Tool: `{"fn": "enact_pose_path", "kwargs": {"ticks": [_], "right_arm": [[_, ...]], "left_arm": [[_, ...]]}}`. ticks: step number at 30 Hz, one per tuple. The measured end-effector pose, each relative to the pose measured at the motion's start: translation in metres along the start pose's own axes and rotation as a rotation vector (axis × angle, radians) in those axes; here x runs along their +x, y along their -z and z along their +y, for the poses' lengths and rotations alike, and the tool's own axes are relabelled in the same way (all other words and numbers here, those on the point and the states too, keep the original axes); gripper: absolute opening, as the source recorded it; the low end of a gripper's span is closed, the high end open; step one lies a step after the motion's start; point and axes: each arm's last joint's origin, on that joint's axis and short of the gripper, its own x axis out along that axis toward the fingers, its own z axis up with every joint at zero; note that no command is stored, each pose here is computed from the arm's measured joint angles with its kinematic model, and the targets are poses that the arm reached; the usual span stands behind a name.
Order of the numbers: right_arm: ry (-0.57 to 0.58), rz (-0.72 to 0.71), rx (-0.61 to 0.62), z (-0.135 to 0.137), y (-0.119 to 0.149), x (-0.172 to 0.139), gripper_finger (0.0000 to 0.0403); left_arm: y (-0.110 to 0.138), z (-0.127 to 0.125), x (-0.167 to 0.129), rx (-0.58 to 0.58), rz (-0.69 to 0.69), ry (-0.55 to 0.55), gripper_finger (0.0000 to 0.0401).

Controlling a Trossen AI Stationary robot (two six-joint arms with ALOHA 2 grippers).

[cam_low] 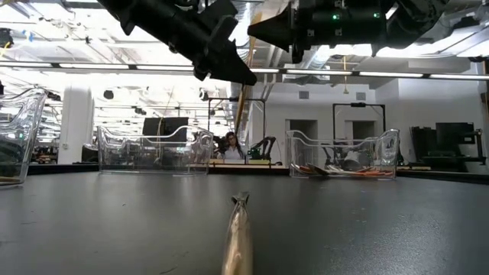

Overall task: Sort silverware by color (type)
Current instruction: Put the gold table knife into the top left transparent bin

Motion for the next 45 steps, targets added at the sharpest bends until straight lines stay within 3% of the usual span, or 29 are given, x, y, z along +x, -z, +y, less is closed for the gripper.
{"fn": "enact_pose_path", "kwargs": {"ticks": [3, 7, 13, 19, 28, 37, 41, 45], "right_arm": [[0.007, 0.007, 0.014, 0.0, 0.001, 0.0, 0.0013], [0.059, 0.041, 0.068, -0.002, 0.004, 0.0, 0.0065], [0.265, 0.056, 0.061, -0.011, 0.006, -0.001, 0.014], [0.359, 0.076, 0.125, -0.025, 0.009, -0.002, 0.0179], [0.3, 0.222, 0.097, -0.01, 0.023, -0.004, 0.0173], [0.24, 0.402, 0.067, 0.016, 0.031, -0.017, 0.0141], [0.316, 0.502, 0.0, 0.022, 0.024, -0.035, 0.0124], [0.455, 0.633, -0.035, 0.024, 0.022, -0.06, 0.0107]], "left_arm": [[0.002, 0.0, 0.0, 0.012, 0.021, -0.005, 0.001], [0.01, 0.001, -0.013, 0.015, 0.145, -0.017, 0.0006], [0.008, 0.008, -0.066, -0.111, 0.267, -0.113, 0.0006], [-0.001, 0.023, -0.115, -0.232, 0.211, -0.229, 0.0007], [0.001, 0.023, -0.142, -0.287, 0.161, -0.317, 0.0008], [0.028, 0.022, -0.131, -0.282, 0.192, -0.346, 0.0008], [0.05, 0.023, -0.115, -0.315, 0.196, -0.275, 0.0008], [0.061, 0.024, -0.101, -0.31, 0.092, -0.2, 0.0008]]}}
